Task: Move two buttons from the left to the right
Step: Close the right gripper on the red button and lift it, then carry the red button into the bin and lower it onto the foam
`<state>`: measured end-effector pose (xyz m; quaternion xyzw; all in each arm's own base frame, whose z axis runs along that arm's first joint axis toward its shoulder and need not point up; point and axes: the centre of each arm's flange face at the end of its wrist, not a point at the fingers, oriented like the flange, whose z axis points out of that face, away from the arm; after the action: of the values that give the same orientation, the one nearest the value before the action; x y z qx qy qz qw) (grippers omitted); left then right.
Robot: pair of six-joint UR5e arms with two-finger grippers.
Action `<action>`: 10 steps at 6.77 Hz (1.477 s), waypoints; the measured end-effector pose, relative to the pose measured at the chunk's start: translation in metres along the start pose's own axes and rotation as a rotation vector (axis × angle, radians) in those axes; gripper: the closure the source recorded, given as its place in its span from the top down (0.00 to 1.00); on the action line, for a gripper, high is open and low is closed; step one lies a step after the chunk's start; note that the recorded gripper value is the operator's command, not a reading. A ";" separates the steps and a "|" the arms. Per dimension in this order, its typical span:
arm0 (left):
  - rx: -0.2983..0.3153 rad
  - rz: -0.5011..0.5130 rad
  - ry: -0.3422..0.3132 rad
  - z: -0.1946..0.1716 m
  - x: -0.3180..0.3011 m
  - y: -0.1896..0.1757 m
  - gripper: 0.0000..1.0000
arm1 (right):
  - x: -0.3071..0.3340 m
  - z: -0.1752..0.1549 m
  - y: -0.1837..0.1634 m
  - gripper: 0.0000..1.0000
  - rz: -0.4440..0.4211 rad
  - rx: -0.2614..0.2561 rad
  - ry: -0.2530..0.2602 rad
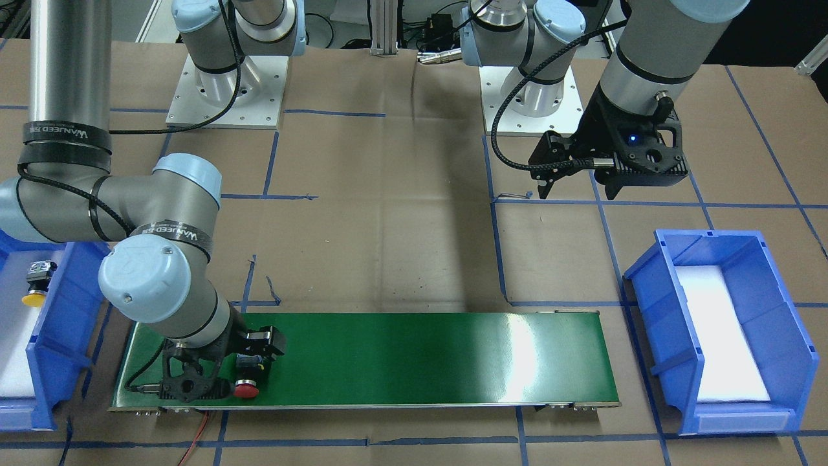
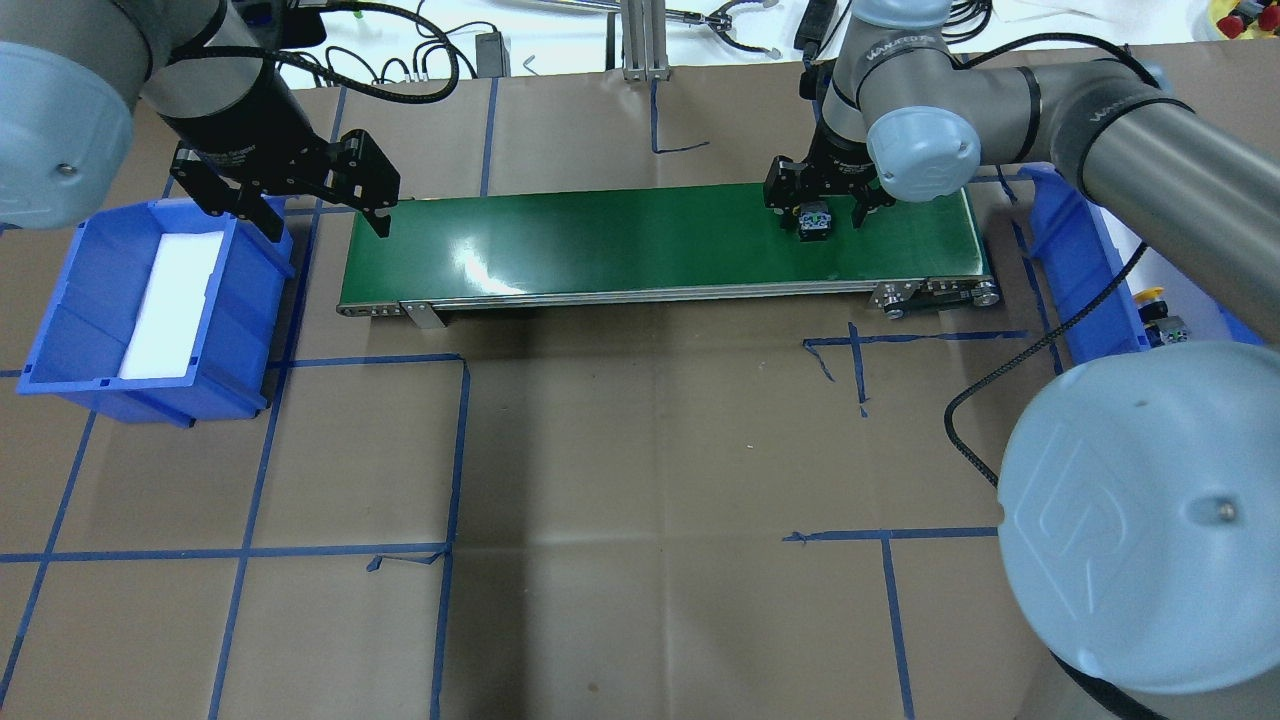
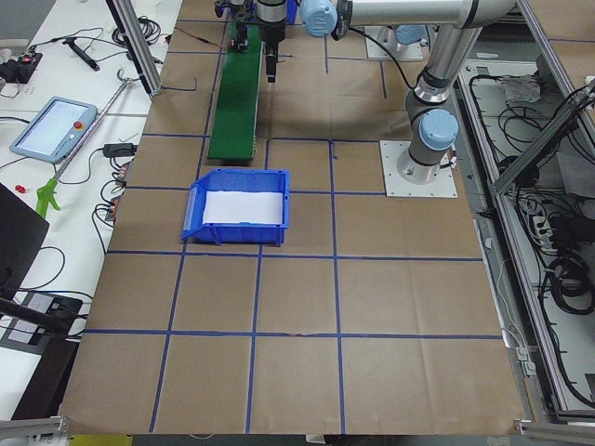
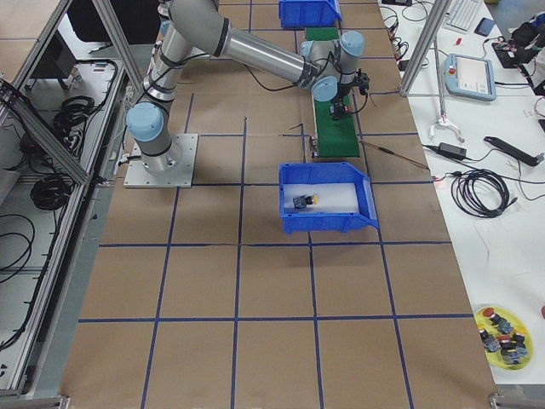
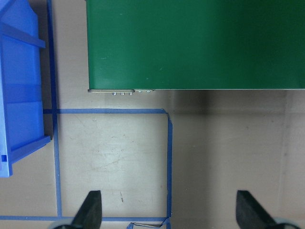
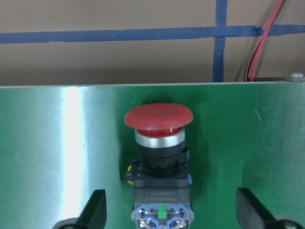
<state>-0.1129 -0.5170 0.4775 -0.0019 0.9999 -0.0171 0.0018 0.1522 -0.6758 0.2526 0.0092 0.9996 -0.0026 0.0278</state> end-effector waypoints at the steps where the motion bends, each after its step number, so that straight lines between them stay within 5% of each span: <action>1: 0.000 -0.001 0.000 0.000 0.000 0.000 1.00 | 0.010 -0.001 -0.002 0.65 0.014 0.000 0.000; 3: 0.001 0.000 -0.001 -0.001 0.000 0.000 1.00 | 0.017 -0.001 -0.004 0.53 0.022 -0.003 -0.001; 5: 0.001 0.000 0.000 -0.001 0.000 0.000 1.00 | 0.018 -0.002 -0.003 0.07 0.022 -0.006 0.003; 7: 0.003 0.000 0.000 -0.001 0.000 -0.001 1.00 | 0.026 -0.015 0.002 0.02 0.028 -0.020 0.041; 10: 0.003 -0.001 0.000 -0.001 0.000 -0.001 1.00 | 0.091 -0.111 0.014 0.02 0.051 -0.001 0.078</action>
<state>-0.1126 -0.5179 0.4789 -0.0022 0.9998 -0.0185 0.0018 0.0551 -0.6593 0.3580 0.0348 0.9993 -0.0012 -0.0111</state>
